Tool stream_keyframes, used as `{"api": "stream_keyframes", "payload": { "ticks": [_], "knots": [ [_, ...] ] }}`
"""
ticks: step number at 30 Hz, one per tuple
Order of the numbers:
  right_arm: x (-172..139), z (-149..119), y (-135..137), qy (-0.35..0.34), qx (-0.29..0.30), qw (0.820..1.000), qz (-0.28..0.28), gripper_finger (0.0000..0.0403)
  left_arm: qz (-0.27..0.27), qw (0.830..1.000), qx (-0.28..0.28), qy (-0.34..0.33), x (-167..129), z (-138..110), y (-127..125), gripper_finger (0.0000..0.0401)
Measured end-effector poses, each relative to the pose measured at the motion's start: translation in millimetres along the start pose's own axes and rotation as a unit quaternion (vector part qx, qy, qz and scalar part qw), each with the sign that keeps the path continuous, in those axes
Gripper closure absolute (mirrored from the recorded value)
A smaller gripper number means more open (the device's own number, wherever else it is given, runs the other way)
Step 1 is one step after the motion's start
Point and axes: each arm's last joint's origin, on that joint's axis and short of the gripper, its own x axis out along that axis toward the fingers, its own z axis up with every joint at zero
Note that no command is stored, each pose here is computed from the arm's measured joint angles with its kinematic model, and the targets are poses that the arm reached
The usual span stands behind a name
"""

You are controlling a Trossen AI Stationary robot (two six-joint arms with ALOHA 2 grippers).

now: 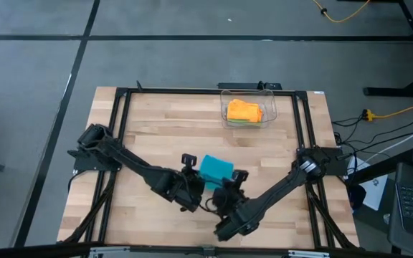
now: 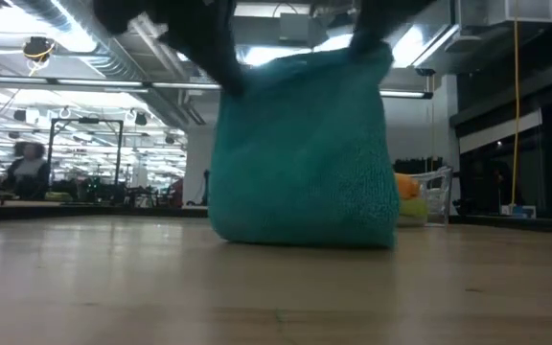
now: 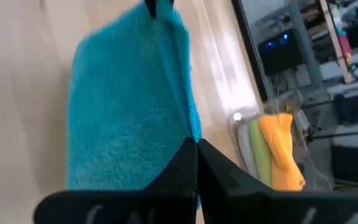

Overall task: Fold microfiber towels
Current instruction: Fold the blue microfiber

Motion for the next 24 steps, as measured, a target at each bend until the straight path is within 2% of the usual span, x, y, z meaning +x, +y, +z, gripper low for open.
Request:
{"api": "stream_keyframes", "payload": {
  "ticks": [4, 7, 11, 15, 21, 24],
  "knots": [
    [7.6, -15.1, -15.4, 0.018, 0.021, 1.000, -0.014, 0.0403, 0.002, 0.999, -0.032, -0.014, -1.7, 3.4, 19.5, 0.0401],
    [18.6, -22.4, -21.5, 0.032, 0.033, 0.999, -0.023, 0.0403, 0.006, 0.999, -0.031, -0.004, 9.4, 4.7, 30.7, 0.0401],
    [36.3, -32.4, -21.2, 0.064, 0.041, 0.997, -0.023, 0.0403, -0.034, 0.999, -0.039, -0.001, 30.5, 9.6, 39.3, 0.0401],
    [51.8, -41.9, -17.7, 0.096, 0.041, 0.994, -0.018, 0.0403, -0.056, 0.997, -0.053, -0.011, 39.3, 13.1, 48.2, 0.0401],
    [63.6, -45.8, -16.7, 0.111, 0.048, 0.993, -0.016, 0.0403, -0.088, 0.994, -0.064, -0.001, 49.2, 11.1, 55.7, 0.0401],
    [65.6, -44.3, -15.9, 0.113, 0.056, 0.992, -0.008, 0.0403, -0.108, 0.991, -0.074, 0.010, 61.6, 4.4, 50.8, 0.0401]
  ]
}}
